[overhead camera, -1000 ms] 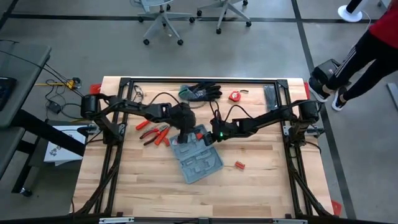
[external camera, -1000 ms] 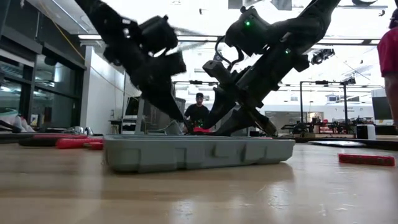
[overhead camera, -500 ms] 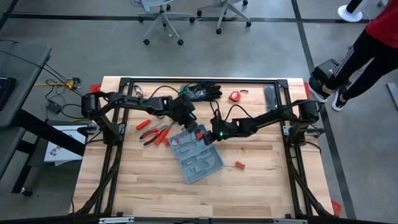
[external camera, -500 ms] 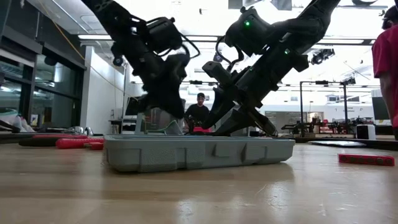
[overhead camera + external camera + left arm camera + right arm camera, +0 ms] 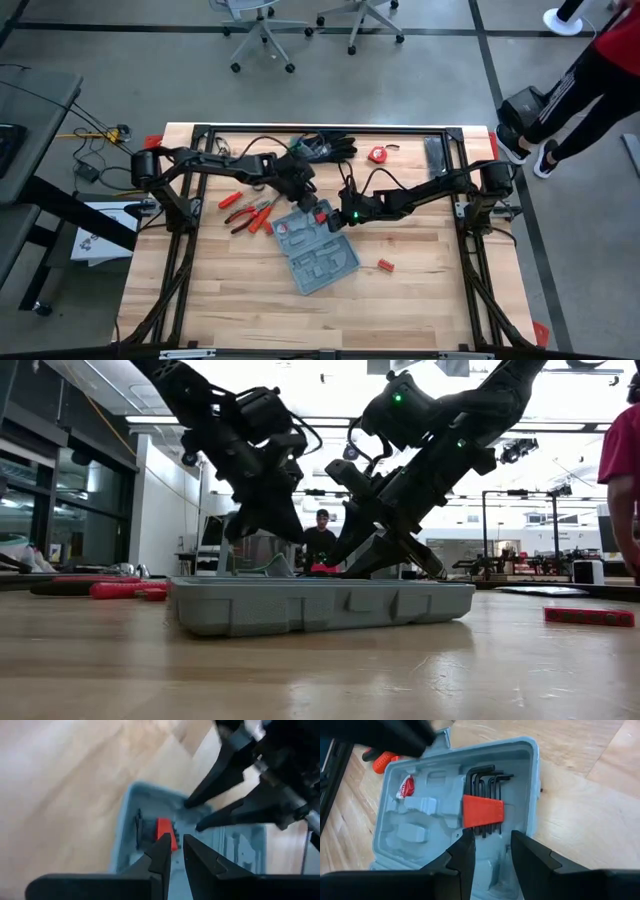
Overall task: Prefit tool cases
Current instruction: Remove the set of hex keys from the tool case
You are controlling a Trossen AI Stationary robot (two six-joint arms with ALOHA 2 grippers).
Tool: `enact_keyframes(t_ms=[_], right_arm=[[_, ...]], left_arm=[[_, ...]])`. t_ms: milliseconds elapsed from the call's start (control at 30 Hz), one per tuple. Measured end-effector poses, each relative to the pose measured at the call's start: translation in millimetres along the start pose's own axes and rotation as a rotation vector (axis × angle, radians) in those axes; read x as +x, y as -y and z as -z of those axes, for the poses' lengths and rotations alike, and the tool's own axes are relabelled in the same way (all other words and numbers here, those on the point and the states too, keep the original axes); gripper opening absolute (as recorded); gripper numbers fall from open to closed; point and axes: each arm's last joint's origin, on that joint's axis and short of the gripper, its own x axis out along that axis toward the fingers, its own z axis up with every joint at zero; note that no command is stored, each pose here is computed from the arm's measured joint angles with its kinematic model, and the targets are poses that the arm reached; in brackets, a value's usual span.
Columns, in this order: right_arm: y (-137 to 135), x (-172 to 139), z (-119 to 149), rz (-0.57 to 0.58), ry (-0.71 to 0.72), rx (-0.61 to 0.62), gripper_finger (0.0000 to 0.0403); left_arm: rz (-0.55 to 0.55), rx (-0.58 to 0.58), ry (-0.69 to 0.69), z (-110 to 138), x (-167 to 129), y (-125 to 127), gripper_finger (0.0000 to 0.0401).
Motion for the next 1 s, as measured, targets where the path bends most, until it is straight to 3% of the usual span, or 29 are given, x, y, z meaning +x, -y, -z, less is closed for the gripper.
enact_keyframes(t_ms=[133, 267, 533, 700, 1000], right_arm=[[0, 0, -1, 0.010, 0.018, -0.003, 0.0119], [0, 0, -1, 0.013, 0.022, -0.008, 0.0119], [-1, 0, 1, 0.011, 0.020, -0.005, 0.0119], [-1, -1, 2, 0.011, 0.018, 0.001, 0.0119], [-1, 0, 1, 0.018, 0.033, 0.006, 0.0119]], left_arm=[[-0.002, -0.081, -0.096, 7, 16, -10, 0.0046], [0.067, -0.080, -0.114, 6, 31, -14, 0.0066], [0.068, -0.121, -0.099, 1, 30, -19, 0.0161], [0.055, -0.240, -0.109, -4, 25, -32, 0.0212], [0.009, -0.231, -0.109, -3, 28, -35, 0.0220]])
